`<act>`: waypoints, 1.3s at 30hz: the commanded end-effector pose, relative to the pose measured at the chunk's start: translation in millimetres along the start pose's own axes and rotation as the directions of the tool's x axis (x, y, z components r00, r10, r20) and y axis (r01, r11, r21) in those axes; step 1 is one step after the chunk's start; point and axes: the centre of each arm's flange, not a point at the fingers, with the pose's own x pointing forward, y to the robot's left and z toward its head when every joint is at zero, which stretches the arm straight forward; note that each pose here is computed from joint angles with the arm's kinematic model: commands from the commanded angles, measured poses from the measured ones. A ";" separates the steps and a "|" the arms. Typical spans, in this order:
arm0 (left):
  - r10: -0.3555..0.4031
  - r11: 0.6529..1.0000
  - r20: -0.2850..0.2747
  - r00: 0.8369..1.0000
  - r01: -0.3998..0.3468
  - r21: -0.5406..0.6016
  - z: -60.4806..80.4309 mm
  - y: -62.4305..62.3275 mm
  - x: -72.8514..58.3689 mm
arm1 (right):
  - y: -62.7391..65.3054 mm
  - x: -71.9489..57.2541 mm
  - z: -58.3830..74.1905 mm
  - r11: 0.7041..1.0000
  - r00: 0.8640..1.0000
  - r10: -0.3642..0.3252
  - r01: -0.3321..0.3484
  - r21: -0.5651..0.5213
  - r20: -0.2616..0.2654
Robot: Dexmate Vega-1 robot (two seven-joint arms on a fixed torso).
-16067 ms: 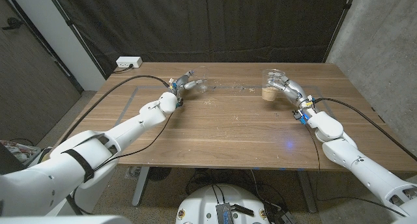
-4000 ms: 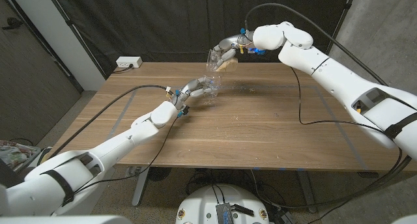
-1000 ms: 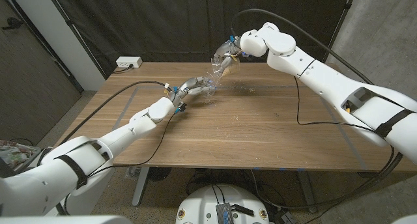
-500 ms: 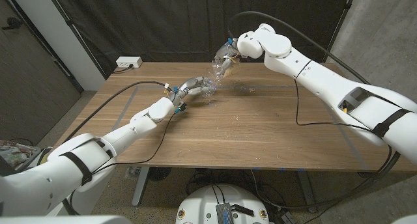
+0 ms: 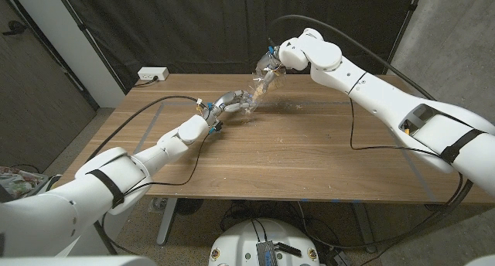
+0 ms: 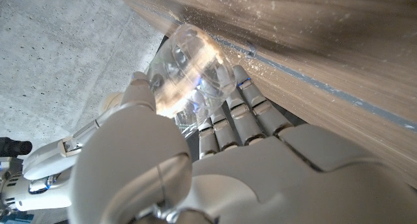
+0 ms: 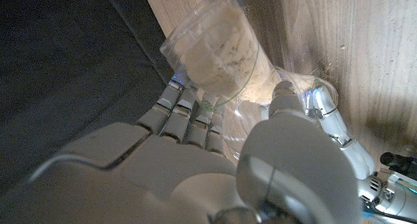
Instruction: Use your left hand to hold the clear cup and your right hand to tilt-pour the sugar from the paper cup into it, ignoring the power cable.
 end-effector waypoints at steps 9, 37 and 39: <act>-0.016 1.000 -0.001 1.000 0.016 0.002 0.4 -2.5 5.3 | 2.9 2.5 10.5 0.999 1.000 0.027 -0.028 -0.046 -0.008; -0.025 1.000 -0.056 0.998 0.024 -0.003 -2.8 -7.0 15.7 | 4.9 5.1 21.7 0.983 0.998 0.015 -0.026 -0.179 -0.061; -0.024 1.000 -0.059 0.998 0.024 -0.003 -2.9 -6.9 16.3 | 5.5 5.4 22.6 0.984 0.998 0.020 -0.030 -0.177 -0.055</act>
